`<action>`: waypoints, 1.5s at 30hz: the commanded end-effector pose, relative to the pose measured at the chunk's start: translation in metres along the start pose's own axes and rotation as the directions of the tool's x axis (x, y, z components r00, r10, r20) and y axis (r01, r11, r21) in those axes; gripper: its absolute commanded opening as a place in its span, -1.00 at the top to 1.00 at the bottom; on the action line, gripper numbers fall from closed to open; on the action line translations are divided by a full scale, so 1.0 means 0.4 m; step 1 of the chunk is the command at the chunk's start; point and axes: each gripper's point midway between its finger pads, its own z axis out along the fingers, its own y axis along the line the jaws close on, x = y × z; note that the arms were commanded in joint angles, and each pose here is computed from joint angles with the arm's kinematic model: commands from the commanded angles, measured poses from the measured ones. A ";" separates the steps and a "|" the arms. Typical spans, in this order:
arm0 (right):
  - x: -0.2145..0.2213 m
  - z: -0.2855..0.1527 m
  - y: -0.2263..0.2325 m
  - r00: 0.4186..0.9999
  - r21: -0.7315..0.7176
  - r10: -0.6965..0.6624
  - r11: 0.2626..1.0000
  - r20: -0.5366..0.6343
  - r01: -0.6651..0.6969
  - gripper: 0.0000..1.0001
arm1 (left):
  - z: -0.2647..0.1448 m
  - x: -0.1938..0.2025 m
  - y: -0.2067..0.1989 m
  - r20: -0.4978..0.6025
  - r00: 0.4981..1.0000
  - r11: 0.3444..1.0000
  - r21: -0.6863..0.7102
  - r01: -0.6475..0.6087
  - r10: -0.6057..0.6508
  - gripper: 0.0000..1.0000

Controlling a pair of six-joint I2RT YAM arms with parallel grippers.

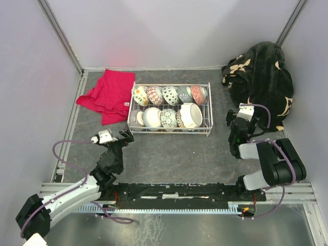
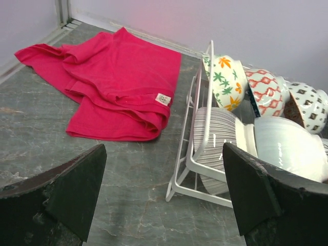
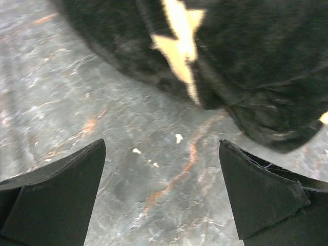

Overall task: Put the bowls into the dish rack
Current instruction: Reset both arms

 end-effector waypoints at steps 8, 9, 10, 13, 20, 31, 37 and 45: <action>-0.037 0.004 0.087 0.993 -0.186 -0.017 0.982 0.117 0.038 -0.99 | 0.106 -0.034 0.034 0.027 0.997 0.992 -0.110 -0.069 0.072 -0.99; -0.034 0.014 0.087 0.996 -0.168 -0.024 0.985 0.090 0.039 -0.99 | 0.124 -0.029 0.038 0.017 0.997 0.990 -0.118 -0.075 0.078 -0.99; -0.026 0.027 0.087 0.998 -0.157 -0.035 0.987 0.047 0.042 -0.99 | 0.141 -0.019 0.041 0.000 0.996 0.990 -0.114 -0.084 0.084 -0.99; -0.024 0.033 0.079 0.999 -0.152 -0.021 0.988 0.038 0.026 -0.99 | 0.185 -0.008 0.069 -0.029 0.994 0.978 -0.174 -0.112 0.109 -0.99; -0.025 0.033 0.079 0.999 -0.155 -0.020 0.988 0.038 0.025 -0.99 | 0.249 -0.004 0.138 -0.018 0.982 0.952 -0.245 -0.184 0.186 -0.99; -0.025 0.033 0.079 0.999 -0.156 -0.021 0.987 0.037 0.027 -0.99 | 0.256 0.019 0.148 -0.083 0.960 0.947 -0.162 -0.278 0.268 -0.99; -0.026 0.033 0.080 0.999 -0.157 -0.020 0.987 0.038 0.026 -0.99 | 0.267 0.087 0.161 -0.145 0.951 0.948 -0.127 -0.291 0.272 -0.99; -0.024 0.033 0.079 0.999 -0.156 -0.021 0.987 0.037 0.026 -0.99 | 0.242 0.080 0.141 -0.089 0.952 0.954 -0.050 -0.297 0.292 -0.99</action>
